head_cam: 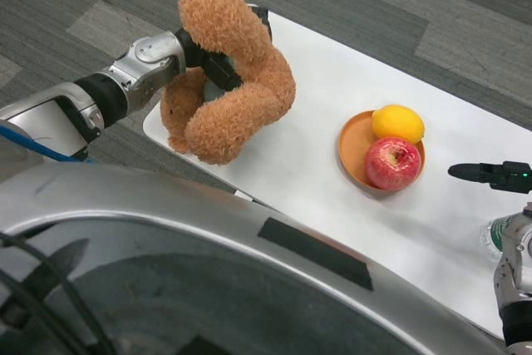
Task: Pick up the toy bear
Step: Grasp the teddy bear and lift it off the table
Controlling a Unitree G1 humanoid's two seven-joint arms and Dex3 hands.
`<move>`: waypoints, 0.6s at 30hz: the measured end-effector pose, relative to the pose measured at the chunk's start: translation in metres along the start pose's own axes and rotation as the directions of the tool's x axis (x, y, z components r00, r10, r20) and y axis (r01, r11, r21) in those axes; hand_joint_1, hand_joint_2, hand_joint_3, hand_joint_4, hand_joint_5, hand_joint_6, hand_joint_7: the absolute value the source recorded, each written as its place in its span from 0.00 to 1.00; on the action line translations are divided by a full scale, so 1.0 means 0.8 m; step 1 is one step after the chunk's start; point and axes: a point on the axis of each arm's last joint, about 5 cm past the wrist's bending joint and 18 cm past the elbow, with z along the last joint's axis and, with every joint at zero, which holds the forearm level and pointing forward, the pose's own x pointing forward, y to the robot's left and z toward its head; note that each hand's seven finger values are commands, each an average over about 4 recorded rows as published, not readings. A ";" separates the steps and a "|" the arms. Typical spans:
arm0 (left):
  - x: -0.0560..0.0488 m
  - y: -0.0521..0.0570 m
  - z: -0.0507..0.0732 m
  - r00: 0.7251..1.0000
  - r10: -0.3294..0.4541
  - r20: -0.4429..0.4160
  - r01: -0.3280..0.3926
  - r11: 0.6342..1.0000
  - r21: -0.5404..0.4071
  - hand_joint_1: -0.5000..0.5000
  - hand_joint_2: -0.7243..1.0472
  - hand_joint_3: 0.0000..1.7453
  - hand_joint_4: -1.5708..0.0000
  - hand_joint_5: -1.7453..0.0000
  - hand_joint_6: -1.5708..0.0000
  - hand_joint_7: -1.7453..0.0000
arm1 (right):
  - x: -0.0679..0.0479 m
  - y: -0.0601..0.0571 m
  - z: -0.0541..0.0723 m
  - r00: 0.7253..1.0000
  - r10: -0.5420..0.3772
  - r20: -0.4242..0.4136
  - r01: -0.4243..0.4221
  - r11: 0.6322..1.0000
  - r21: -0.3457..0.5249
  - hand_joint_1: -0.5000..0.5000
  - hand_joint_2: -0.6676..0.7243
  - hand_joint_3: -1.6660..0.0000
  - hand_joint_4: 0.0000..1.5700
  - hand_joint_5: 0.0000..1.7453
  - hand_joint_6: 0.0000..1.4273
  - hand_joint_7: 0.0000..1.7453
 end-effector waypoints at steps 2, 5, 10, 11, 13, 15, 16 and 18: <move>0.000 0.000 0.000 1.000 0.018 0.024 -0.018 1.000 -0.024 1.00 0.70 0.05 0.00 0.00 0.32 0.08 | 0.000 0.000 0.000 1.000 -0.001 0.000 0.001 1.000 0.001 0.14 0.73 1.00 0.00 0.10 0.00 0.04; 0.001 0.000 0.002 0.996 0.056 0.065 -0.051 0.996 -0.078 1.00 0.70 0.05 0.00 0.00 0.32 0.08 | 0.000 0.001 0.000 1.000 -0.002 -0.001 0.002 1.000 0.003 0.17 0.73 1.00 0.00 0.08 0.00 0.04; 0.009 -0.010 0.016 0.971 0.114 0.212 -0.066 0.973 -0.222 1.00 0.70 0.05 0.00 0.00 0.28 0.08 | -0.001 0.001 0.000 1.000 -0.003 0.000 0.003 1.000 0.005 0.17 0.73 1.00 0.00 0.11 0.00 0.04; 0.011 -0.014 0.021 0.962 0.124 0.245 -0.063 0.968 -0.244 1.00 0.70 0.05 0.00 0.00 0.27 0.07 | -0.001 0.001 0.000 1.000 -0.003 0.001 0.003 1.000 0.006 0.17 0.72 1.00 0.00 0.10 0.00 0.04; 0.015 -0.021 0.031 0.937 0.151 0.316 -0.059 0.957 -0.283 1.00 0.70 0.05 0.00 0.00 0.25 0.05 | -0.001 0.001 0.000 1.000 -0.005 0.002 0.005 1.000 0.009 0.17 0.69 1.00 0.00 0.08 0.00 0.04; 0.017 -0.027 0.042 0.906 0.179 0.383 -0.054 0.948 -0.315 1.00 0.70 0.05 0.00 0.00 0.23 0.04 | -0.001 0.002 0.000 1.000 -0.006 0.002 0.006 1.000 0.012 0.17 0.68 1.00 0.00 0.10 0.00 0.04; 0.018 -0.028 0.046 0.894 0.189 0.407 -0.051 0.944 -0.325 1.00 0.70 0.05 0.00 0.00 0.22 0.04 | -0.001 0.002 0.001 1.000 -0.007 0.003 0.007 1.000 0.013 0.17 0.68 1.00 0.00 0.11 0.00 0.04; 0.018 -0.031 0.055 0.873 0.206 0.441 -0.048 0.938 -0.344 1.00 0.70 0.05 0.00 0.00 0.22 0.04 | -0.001 0.002 0.001 1.000 -0.008 0.003 0.008 1.000 0.015 0.17 0.68 1.00 0.00 0.11 0.00 0.04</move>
